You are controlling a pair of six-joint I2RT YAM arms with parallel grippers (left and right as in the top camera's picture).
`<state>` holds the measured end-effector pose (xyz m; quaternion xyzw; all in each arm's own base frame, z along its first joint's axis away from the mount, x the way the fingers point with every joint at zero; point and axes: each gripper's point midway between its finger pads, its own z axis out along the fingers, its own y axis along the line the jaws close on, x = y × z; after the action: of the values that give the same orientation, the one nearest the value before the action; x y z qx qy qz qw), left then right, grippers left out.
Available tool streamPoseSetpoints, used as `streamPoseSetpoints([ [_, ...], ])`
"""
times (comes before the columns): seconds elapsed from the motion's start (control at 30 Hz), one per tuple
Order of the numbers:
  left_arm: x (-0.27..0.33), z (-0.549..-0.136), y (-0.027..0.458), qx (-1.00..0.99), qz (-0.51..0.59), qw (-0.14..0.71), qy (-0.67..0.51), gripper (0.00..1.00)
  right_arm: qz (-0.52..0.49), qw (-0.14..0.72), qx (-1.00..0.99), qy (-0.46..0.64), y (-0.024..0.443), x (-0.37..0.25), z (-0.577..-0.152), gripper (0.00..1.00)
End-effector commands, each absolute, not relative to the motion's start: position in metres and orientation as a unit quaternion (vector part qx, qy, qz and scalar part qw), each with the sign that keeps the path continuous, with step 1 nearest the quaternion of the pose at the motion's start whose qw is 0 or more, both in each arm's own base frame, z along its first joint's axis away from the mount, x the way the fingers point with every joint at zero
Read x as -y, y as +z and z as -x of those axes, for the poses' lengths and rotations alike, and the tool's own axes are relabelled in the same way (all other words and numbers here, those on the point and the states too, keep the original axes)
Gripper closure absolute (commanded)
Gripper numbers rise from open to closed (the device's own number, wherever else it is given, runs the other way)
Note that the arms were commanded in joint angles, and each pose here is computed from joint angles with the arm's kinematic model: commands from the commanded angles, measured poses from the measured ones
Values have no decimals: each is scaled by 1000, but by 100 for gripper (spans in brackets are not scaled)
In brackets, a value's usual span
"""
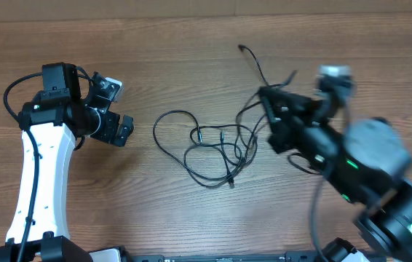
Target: Untangle cables
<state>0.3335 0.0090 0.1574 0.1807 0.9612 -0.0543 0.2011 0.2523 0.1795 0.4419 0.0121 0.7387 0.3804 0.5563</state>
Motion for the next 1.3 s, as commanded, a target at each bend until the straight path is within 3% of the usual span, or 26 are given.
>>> streamPoseSetpoints([
  [0.0,-12,-336,159,-960,-186,204,-50,0,-37,607,-694,386,477,-156,-242,96],
  [0.33,-11,-336,159,-960,-186,204,-50,0,-101,683,-608,392,529,-119,-235,96],
  [0.53,-12,-336,159,-960,-186,204,-50,1,-243,738,-593,211,518,-43,-247,96],
  [0.77,-12,-336,159,-960,-186,204,-50,0,-413,725,-550,-36,496,48,-211,96],
  [1.27,-12,-336,159,-960,-186,204,-50,0,-449,690,-521,-226,491,121,-194,96],
])
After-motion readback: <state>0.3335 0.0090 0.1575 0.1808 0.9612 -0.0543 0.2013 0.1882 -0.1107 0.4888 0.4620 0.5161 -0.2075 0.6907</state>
